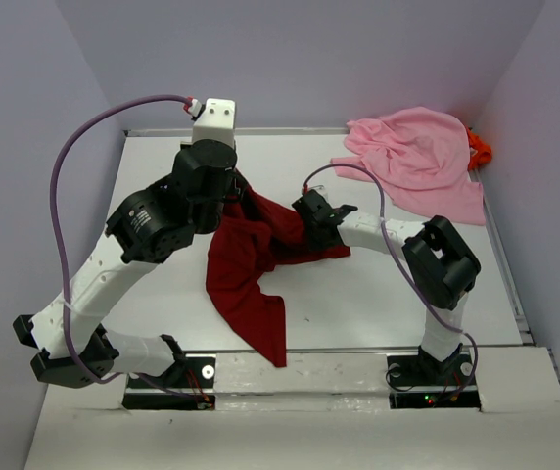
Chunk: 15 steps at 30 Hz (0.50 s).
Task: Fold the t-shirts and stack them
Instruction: Flatten the tshirt out
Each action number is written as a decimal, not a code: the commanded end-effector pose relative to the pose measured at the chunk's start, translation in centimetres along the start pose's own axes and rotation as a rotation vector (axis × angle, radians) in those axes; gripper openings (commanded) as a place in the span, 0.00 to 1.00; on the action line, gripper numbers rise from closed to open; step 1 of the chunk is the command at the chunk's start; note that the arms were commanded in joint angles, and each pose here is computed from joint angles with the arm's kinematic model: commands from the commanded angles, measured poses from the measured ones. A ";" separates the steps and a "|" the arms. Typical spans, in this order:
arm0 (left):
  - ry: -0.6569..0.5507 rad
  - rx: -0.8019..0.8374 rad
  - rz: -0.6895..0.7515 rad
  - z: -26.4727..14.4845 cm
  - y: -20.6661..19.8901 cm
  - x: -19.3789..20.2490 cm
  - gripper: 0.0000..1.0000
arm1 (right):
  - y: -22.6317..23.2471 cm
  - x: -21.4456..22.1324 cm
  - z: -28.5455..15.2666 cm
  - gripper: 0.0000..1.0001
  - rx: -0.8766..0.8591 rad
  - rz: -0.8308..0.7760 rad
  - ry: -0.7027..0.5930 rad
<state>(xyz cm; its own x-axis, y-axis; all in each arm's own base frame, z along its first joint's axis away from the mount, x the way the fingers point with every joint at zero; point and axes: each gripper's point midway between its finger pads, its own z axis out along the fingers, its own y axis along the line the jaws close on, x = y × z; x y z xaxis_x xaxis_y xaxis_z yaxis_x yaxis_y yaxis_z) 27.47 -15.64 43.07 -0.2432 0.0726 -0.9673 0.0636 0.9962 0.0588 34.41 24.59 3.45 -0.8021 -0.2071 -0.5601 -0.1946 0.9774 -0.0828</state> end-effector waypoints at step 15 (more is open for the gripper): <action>-0.040 0.001 -0.037 -0.3 0.3 -1.1 0.00 | -0.2 -1.3 -1.1 0.06 -0.005 0.021 -0.047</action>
<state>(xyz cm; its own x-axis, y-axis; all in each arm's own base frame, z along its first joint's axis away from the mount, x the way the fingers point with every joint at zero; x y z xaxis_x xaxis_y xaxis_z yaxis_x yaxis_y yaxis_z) 27.46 -15.74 42.82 -0.2477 0.0767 -0.9658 0.0680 0.9958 0.0617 34.41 24.62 3.46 -0.8027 -0.2040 -0.5603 -0.1925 0.9780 -0.0804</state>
